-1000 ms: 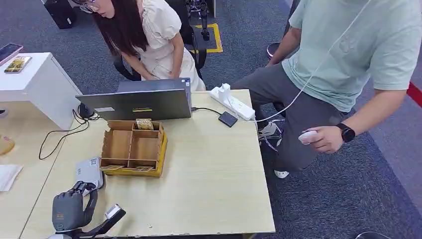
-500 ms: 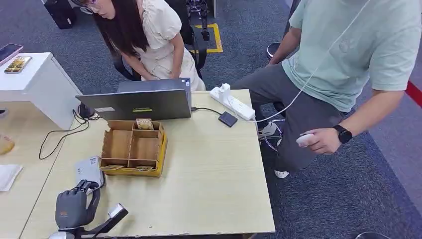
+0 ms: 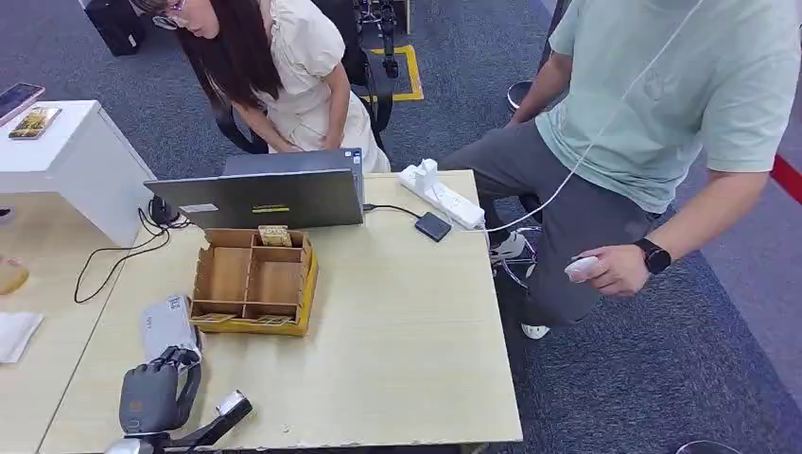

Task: Pass the card to the sensor for recognition and then transmit it.

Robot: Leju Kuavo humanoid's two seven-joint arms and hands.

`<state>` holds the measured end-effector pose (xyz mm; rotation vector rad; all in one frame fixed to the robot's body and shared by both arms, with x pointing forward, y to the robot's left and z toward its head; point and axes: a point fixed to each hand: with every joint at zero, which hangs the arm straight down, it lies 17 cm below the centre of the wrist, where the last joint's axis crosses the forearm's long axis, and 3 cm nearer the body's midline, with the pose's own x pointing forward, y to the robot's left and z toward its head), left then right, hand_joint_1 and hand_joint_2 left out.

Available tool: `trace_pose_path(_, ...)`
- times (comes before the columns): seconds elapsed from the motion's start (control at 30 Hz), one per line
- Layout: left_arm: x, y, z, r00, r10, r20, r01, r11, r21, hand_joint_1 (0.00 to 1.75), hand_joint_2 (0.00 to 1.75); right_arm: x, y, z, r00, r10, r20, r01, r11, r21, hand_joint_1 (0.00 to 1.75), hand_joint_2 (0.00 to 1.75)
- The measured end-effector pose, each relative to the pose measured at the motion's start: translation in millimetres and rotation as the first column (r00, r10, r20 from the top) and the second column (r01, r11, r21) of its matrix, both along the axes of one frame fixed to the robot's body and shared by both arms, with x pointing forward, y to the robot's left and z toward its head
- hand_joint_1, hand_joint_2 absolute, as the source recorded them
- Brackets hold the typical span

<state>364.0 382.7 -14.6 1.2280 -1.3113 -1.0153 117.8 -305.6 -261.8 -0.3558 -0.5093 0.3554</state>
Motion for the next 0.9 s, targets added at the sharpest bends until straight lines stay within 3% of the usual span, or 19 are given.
trace_pose_path(0.9,-0.5,4.2,-12.2,0.999,0.005,-0.035,-0.005,1.0,-0.011,1.75,1.75,1.9,0.3,0.5,1.0,0.009,0.004,-0.009,1.0,-0.002,0.0,1.75)
